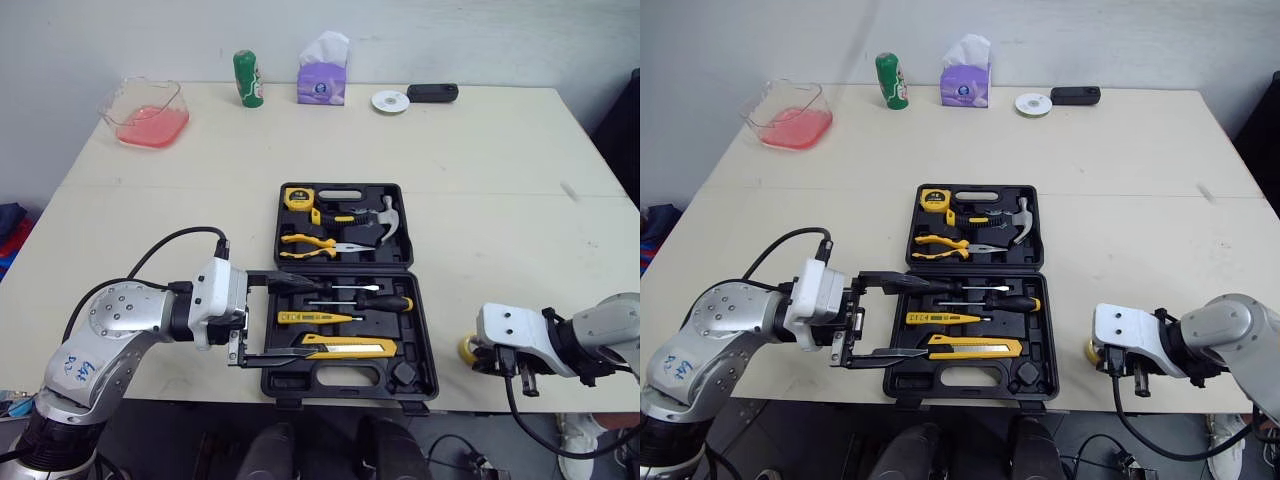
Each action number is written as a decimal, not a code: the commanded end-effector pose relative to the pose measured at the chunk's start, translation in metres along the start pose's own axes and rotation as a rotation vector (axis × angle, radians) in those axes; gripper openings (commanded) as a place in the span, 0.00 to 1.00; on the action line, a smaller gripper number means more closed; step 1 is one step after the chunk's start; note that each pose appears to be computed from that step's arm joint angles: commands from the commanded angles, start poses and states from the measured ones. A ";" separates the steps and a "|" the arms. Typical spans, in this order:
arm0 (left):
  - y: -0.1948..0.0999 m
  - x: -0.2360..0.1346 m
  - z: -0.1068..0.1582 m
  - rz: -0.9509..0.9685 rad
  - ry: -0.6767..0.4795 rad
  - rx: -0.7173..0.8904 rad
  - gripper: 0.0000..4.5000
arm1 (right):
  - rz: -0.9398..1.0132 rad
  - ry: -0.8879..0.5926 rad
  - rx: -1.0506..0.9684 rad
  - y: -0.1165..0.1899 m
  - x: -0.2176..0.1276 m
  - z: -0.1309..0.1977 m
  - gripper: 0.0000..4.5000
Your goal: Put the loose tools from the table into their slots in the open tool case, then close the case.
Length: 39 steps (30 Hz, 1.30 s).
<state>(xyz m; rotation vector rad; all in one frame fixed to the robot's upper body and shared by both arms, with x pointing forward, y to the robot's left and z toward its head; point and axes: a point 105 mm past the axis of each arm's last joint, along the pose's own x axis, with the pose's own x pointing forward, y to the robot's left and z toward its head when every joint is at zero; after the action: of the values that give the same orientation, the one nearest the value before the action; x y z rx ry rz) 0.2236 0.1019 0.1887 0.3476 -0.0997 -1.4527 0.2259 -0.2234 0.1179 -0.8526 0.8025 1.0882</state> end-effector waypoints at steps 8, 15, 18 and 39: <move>-0.005 0.001 0.011 -0.026 -0.030 0.037 1.00 | 0.017 -0.040 -0.109 -0.006 -0.017 0.022 0.02; -0.005 0.001 0.010 -0.047 -0.023 0.068 1.00 | 0.152 -0.243 -0.212 0.000 -0.034 0.076 0.02; -0.008 0.002 0.006 -0.074 -0.010 0.077 1.00 | 0.267 -0.283 -0.317 0.017 -0.022 0.093 0.02; -0.015 -0.003 0.002 -0.072 0.028 0.051 1.00 | 0.376 -0.205 -0.411 0.034 0.026 0.087 0.02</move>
<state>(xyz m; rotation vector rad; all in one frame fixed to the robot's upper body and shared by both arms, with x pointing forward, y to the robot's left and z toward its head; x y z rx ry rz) 0.2135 0.1035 0.1781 0.3777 -0.0669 -1.5135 0.2125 -0.1261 0.1316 -0.9025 0.5719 1.6814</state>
